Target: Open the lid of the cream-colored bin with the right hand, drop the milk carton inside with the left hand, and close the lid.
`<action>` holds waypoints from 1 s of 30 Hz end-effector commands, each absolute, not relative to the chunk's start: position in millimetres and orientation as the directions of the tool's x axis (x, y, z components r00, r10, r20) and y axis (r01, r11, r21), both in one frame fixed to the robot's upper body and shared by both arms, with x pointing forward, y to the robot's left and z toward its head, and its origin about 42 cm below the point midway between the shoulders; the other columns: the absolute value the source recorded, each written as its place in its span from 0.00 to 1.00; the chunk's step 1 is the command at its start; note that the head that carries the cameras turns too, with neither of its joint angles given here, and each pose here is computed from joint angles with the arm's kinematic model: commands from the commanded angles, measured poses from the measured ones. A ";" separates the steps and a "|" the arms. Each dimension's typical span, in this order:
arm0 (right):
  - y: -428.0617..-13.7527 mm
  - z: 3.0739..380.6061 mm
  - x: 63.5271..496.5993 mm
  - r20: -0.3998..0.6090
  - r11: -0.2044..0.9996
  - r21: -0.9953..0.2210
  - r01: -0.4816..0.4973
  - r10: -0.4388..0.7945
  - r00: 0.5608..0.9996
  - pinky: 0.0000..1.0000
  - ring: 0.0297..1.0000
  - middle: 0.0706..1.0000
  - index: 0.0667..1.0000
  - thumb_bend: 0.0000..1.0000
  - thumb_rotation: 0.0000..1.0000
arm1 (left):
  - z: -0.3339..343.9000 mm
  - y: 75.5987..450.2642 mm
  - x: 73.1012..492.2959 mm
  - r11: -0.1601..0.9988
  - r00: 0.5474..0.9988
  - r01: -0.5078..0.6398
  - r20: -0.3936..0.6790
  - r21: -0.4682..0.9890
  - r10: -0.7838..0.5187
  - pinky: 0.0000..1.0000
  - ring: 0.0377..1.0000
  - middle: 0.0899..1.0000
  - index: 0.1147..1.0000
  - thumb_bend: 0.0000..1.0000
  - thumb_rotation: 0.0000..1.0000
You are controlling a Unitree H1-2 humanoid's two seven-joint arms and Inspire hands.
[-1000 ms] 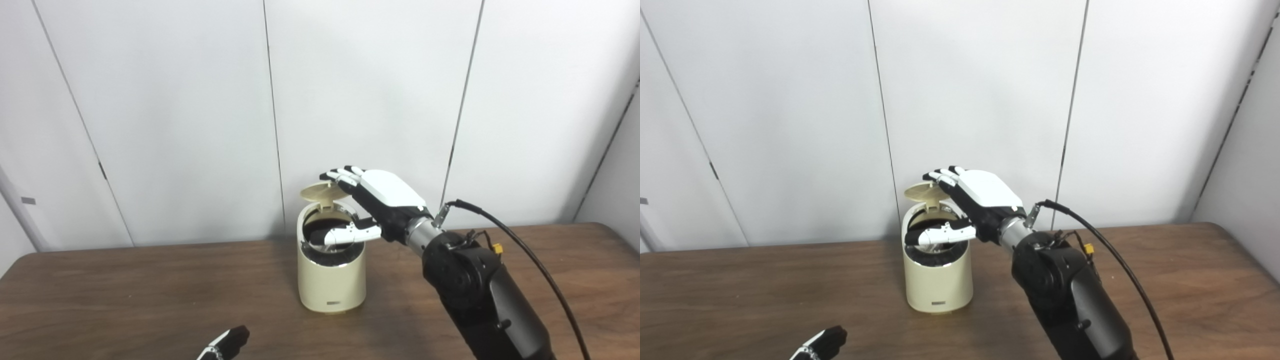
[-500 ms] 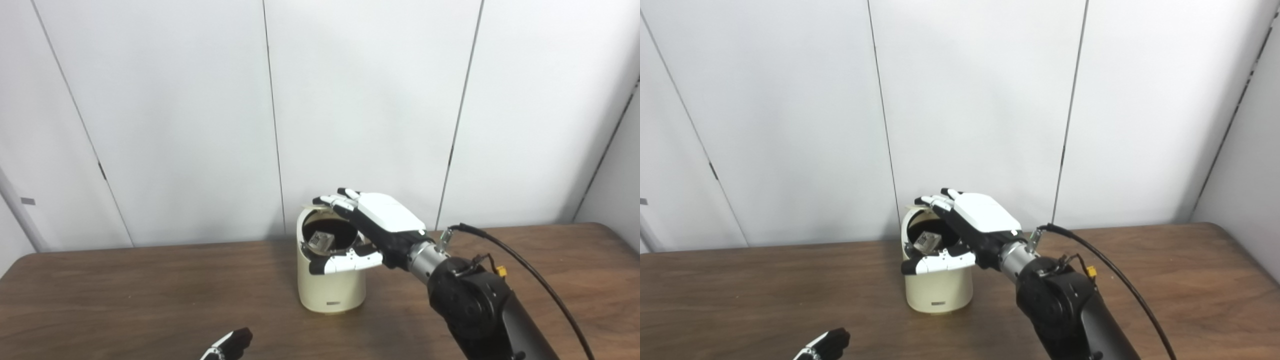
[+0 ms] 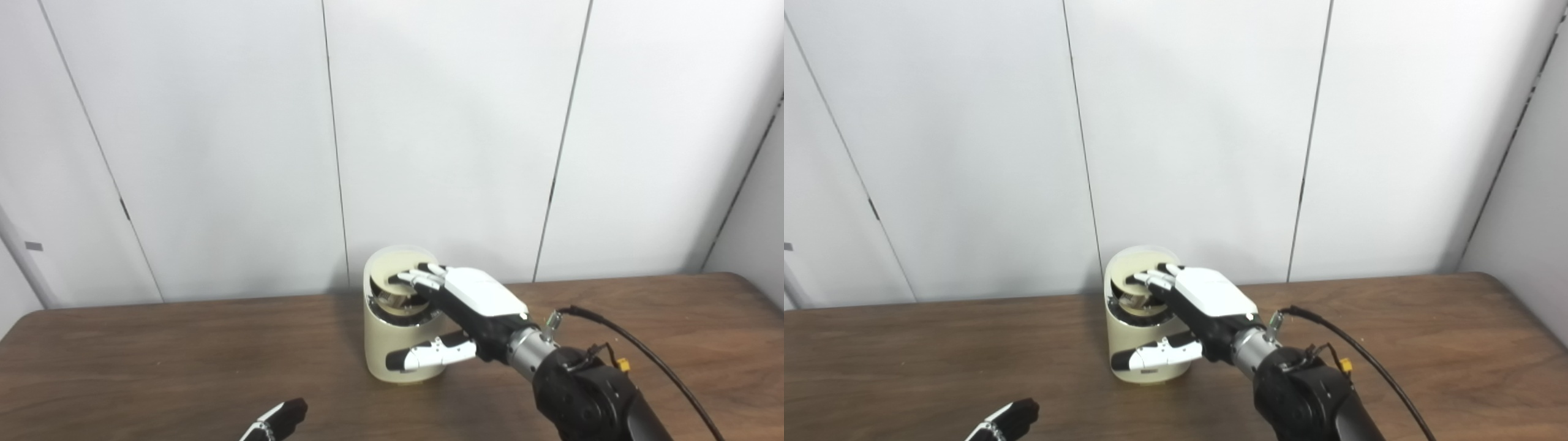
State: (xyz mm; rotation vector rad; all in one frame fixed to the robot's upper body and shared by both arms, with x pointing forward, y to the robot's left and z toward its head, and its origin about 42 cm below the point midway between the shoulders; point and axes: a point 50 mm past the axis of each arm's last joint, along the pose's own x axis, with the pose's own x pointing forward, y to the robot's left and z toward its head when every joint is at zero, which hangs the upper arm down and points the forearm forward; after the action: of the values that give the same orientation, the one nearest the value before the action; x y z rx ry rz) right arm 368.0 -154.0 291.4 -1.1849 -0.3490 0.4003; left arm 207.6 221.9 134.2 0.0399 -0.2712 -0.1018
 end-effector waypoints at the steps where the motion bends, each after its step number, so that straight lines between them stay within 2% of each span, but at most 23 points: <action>1: -157.9 303.9 364.8 0.099 0.325 -0.943 -0.070 0.477 0.873 1.00 0.99 0.91 0.89 0.85 0.88 | 139.1 218.9 192.5 0.997 0.958 0.078 0.276 0.027 -0.083 0.89 0.86 0.82 0.82 0.54 0.96; 10: -162.8 282.9 367.2 0.065 0.309 -0.947 -0.091 0.461 0.885 0.95 0.97 0.91 0.88 0.83 0.85 | 149.5 218.0 178.3 0.997 0.963 0.078 0.258 0.025 -0.082 0.90 0.86 0.82 0.82 0.57 0.94; 13: -163.4 277.5 368.7 0.087 0.275 -0.960 -0.047 0.455 0.886 0.94 0.96 0.89 0.86 0.83 0.84 | 150.8 216.4 177.3 0.996 0.962 0.082 0.260 0.025 -0.086 0.90 0.85 0.82 0.82 0.57 0.94; 16: -163.5 269.3 370.5 0.136 0.196 -0.979 0.051 0.450 0.883 0.90 0.94 0.88 0.84 0.80 0.78 | 150.8 215.2 177.5 0.996 0.963 0.084 0.256 0.027 -0.088 0.87 0.85 0.82 0.82 0.58 0.94; 19: -162.1 263.2 371.4 0.155 0.113 -0.987 0.116 0.455 0.877 0.93 0.97 0.91 0.84 0.78 0.75 | 152.1 213.4 177.6 0.996 0.962 0.088 0.256 0.027 -0.092 0.85 0.84 0.81 0.82 0.57 0.94; 24: -161.6 261.7 371.6 0.165 0.100 -0.986 0.134 0.456 0.875 0.94 0.97 0.92 0.84 0.77 0.74 | 152.4 213.2 177.6 0.996 0.962 0.089 0.256 0.028 -0.094 0.84 0.84 0.81 0.82 0.57 0.95; 30: -159.5 255.3 370.4 0.188 0.000 -0.977 0.214 0.477 0.859 1.00 1.00 0.96 0.87 0.72 0.76 | 159.3 206.4 174.5 0.994 0.960 0.106 0.257 0.022 -0.108 0.82 0.83 0.80 0.81 0.55 0.95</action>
State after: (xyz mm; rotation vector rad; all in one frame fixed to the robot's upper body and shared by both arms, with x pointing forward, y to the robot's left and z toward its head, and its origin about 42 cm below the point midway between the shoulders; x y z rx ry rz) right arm 365.4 -153.5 250.7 -1.5343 -0.5470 0.2540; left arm 189.9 213.9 159.8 0.0426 -0.2691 -0.1366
